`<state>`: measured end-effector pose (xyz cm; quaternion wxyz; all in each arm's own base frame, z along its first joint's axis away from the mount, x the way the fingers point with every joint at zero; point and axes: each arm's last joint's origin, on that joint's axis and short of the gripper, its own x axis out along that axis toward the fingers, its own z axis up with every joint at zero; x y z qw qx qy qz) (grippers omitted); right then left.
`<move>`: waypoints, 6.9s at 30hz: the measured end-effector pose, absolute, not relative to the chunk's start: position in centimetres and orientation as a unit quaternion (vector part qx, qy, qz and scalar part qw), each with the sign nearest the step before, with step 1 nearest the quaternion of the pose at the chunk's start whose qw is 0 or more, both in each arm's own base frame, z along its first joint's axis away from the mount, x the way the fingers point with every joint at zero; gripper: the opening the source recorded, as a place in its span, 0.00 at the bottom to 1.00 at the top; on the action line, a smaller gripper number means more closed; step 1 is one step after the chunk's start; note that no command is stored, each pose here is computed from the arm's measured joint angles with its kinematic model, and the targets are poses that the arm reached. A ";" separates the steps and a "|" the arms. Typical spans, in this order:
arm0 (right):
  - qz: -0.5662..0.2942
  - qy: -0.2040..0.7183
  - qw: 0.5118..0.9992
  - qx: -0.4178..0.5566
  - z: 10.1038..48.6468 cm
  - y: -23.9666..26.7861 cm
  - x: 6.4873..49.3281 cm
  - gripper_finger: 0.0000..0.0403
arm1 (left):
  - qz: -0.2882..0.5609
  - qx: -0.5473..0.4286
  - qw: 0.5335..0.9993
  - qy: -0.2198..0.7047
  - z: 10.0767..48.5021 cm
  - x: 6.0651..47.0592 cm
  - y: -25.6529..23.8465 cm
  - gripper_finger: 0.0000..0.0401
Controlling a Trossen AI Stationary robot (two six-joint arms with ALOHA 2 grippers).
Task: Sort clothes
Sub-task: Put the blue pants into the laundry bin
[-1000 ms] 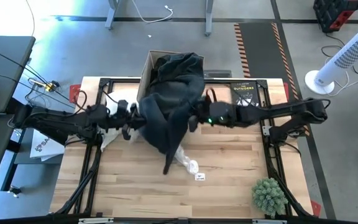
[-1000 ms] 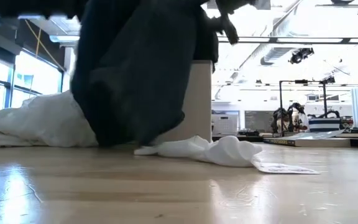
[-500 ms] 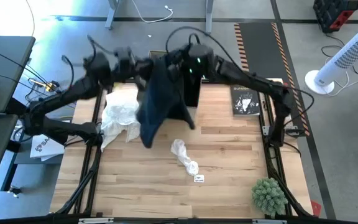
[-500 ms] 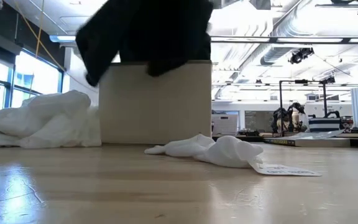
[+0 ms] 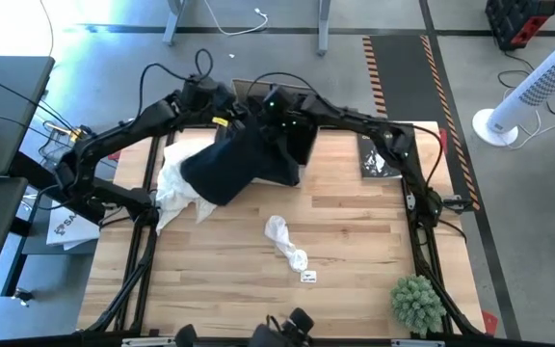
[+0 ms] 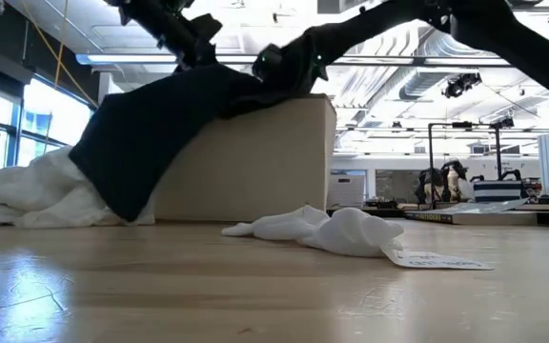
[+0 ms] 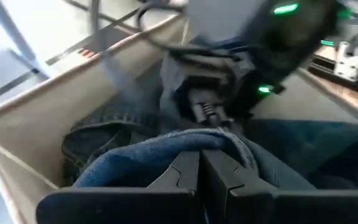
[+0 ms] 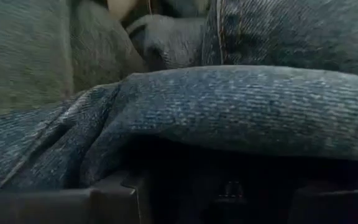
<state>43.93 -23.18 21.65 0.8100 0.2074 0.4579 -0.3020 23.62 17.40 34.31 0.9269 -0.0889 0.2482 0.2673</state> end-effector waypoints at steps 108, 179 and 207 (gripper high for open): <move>-0.301 0.417 0.831 0.213 17.0 7.4 27.2 0.45 | 0.175 -0.081 0.923 0.334 18.5 17.9 -4.5 0.00; -0.245 0.378 0.879 0.160 36.4 -13.8 36.8 0.31 | 0.153 0.007 0.955 0.253 26.7 15.0 -7.1 0.00; -0.311 0.516 0.775 0.189 21.7 -14.8 37.1 0.32 | 0.158 0.003 0.955 0.250 26.7 15.0 -7.1 0.00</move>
